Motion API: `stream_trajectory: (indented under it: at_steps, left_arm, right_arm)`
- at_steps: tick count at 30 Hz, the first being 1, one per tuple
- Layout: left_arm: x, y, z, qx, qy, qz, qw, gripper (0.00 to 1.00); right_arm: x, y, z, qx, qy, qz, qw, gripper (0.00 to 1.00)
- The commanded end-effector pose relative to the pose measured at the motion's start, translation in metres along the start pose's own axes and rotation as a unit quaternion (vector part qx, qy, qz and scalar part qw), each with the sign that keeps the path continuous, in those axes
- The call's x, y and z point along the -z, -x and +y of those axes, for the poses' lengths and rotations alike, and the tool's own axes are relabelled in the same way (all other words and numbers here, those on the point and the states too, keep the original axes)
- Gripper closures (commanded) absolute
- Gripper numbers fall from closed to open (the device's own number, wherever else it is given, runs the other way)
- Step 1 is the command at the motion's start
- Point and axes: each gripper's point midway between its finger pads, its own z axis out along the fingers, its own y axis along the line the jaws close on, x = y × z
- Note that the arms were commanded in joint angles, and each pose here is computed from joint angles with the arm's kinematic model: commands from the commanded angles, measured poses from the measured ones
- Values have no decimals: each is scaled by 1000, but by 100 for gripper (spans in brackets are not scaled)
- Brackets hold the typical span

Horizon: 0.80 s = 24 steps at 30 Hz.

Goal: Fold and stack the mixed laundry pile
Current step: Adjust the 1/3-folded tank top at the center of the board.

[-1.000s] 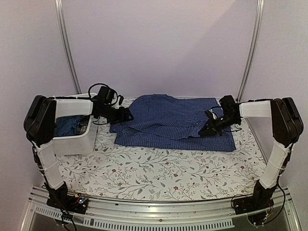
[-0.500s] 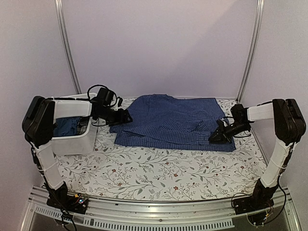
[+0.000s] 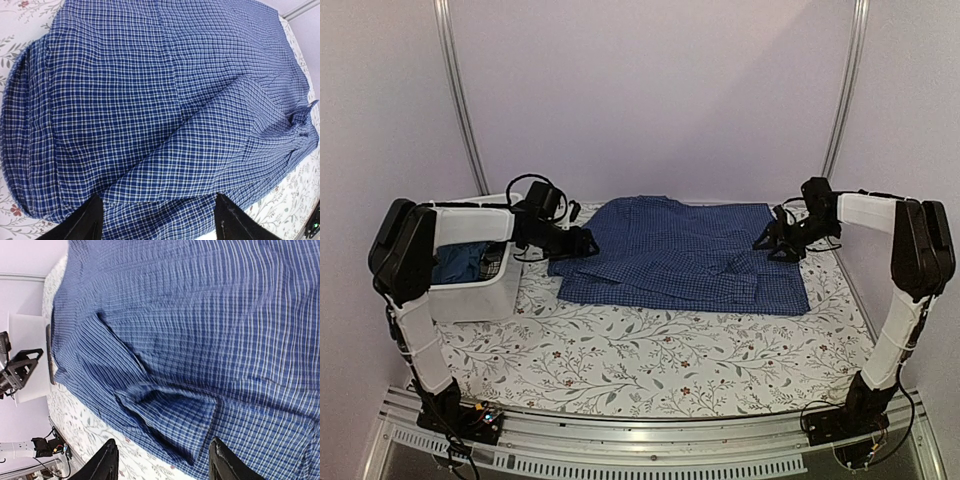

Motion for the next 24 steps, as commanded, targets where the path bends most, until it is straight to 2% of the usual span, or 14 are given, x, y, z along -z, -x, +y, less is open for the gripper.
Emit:
stream_trajectory:
  at_steps: [1, 3, 7, 12, 16, 17, 21, 22, 24]
  left_arm:
    - [-5, 4, -8, -12, -5, 2, 1000, 25]
    - [-7, 4, -9, -9, -7, 2, 1000, 24]
    - [-8, 3, -10, -3, -11, 3, 1000, 25]
    - [-10, 1, -9, 0, -12, 6, 1000, 25]
    - [-9, 0, -9, -1, -10, 7, 1000, 24]
    - [-9, -1, -8, -2, -9, 8, 1000, 24]
    - [-10, -4, -7, -1, -10, 10, 1000, 24]
    - [-10, -5, -7, 0, -11, 12, 1000, 24]
    - [-11, -7, -8, -1, -13, 14, 1000, 24]
  right_arm:
    - [1, 39, 21, 44, 9, -33, 998, 39]
    - [-9, 48, 30, 51, 24, -30, 998, 40]
    - [-42, 36, 32, 51, 37, 16, 998, 51]
    - [-75, -12, 16, 42, 22, 92, 995, 69]
    - [-73, -57, -6, 24, -14, 132, 991, 84]
    - [-67, -63, -8, 26, -23, 130, 991, 84]
    - [-49, -79, -21, 38, -70, 123, 989, 74]
    - [-47, -81, -26, 41, -83, 122, 988, 71]
    - [-44, -81, -34, 42, -109, 118, 986, 55]
